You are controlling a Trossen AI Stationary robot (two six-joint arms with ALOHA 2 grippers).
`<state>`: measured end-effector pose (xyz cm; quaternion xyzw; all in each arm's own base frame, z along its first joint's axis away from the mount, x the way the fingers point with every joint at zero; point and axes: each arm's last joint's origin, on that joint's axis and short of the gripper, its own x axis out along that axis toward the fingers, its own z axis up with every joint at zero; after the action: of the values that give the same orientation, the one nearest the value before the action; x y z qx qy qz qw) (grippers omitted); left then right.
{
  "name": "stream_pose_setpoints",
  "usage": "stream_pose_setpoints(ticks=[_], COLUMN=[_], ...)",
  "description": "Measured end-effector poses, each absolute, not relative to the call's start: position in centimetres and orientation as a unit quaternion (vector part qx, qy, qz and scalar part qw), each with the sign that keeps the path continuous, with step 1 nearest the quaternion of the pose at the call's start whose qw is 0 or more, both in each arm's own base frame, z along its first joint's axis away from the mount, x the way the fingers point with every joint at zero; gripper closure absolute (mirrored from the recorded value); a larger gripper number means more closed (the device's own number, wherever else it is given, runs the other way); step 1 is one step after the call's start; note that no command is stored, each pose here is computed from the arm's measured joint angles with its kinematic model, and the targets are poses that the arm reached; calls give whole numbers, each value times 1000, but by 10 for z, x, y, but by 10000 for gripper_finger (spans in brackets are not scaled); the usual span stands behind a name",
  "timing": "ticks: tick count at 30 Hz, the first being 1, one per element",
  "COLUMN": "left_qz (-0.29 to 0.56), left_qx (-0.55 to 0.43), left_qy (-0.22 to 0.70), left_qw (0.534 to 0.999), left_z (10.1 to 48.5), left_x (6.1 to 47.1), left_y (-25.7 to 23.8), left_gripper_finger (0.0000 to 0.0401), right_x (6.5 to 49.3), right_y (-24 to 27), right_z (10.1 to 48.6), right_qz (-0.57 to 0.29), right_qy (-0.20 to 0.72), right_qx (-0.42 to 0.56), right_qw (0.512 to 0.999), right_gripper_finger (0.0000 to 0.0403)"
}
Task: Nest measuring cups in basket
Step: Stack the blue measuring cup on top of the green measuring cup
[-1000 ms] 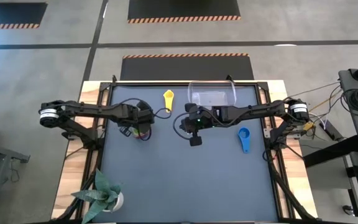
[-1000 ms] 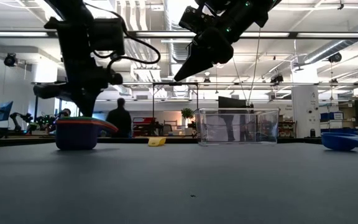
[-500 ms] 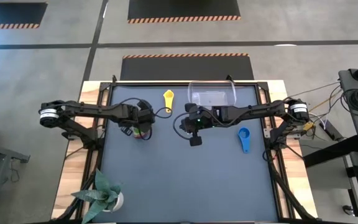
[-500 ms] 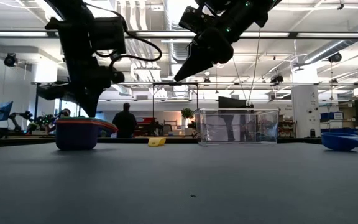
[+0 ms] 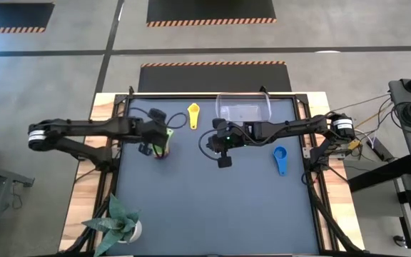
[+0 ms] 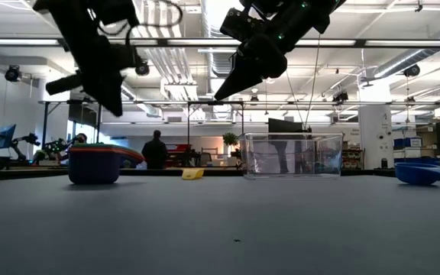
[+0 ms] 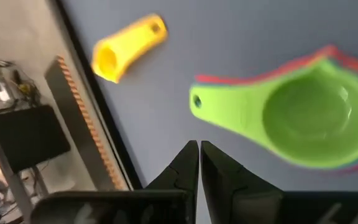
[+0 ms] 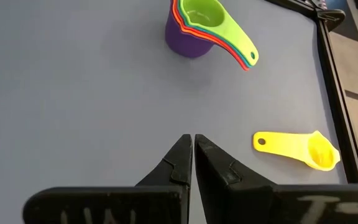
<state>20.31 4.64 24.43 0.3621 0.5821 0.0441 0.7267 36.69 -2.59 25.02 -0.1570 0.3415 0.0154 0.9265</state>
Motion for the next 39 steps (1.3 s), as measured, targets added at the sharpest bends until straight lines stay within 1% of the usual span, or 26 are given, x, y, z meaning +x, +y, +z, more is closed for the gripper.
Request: stream_pose_setpoints(ticks=[5, 8, 12, 16, 19, 22, 26, 29, 35, 39], left_qz=[70, 92, 130, 148, 154, 157, 158, 159, 163, 163], left_qx=[325, 279, 214, 184, 176, 175, 175, 175, 176, 176], left_qy=[495, 442, 391, 359, 342, 333, 327, 324, 307, 306], left_qw=[803, 848, 886, 903, 910, 913, 915, 916, 921, 921], left_z=[266, 276, 286, 290, 293, 293, 293, 294, 297, 297], left_x=[198, 198, 198, 200, 203, 206, 208, 209, 211, 211], left_y=[40, 38, 37, 37, 37, 38, 38, 38, 38, 38], left_gripper_finger=[401, 401, 401, 401, 401, 401, 401, 401, 401, 401], right_x=[367, 367, 363, 358, 352, 342, 323, 310, 300, 287], right_y=[-26, -26, -26, -25, -24, -22, -17, -13, -9, -8], right_z=[250, 250, 247, 249, 251, 252, 244, 236, 220, 208], right_qz=[12, 7, 0, -18, -41, -69, -97, -122, -135, -142], right_qy=[341, 342, 368, 414, 461, 515, 598, 643, 673, 709], right_qx=[-148, -134, -103, -44, 11, 73, 140, 158, 171, 179], right_qw=[928, 930, 924, 909, 887, 851, 783, 739, 707, 667], right_gripper_finger=[394, 394, 394, 394, 394, 394, 394, 394, 394, 394])
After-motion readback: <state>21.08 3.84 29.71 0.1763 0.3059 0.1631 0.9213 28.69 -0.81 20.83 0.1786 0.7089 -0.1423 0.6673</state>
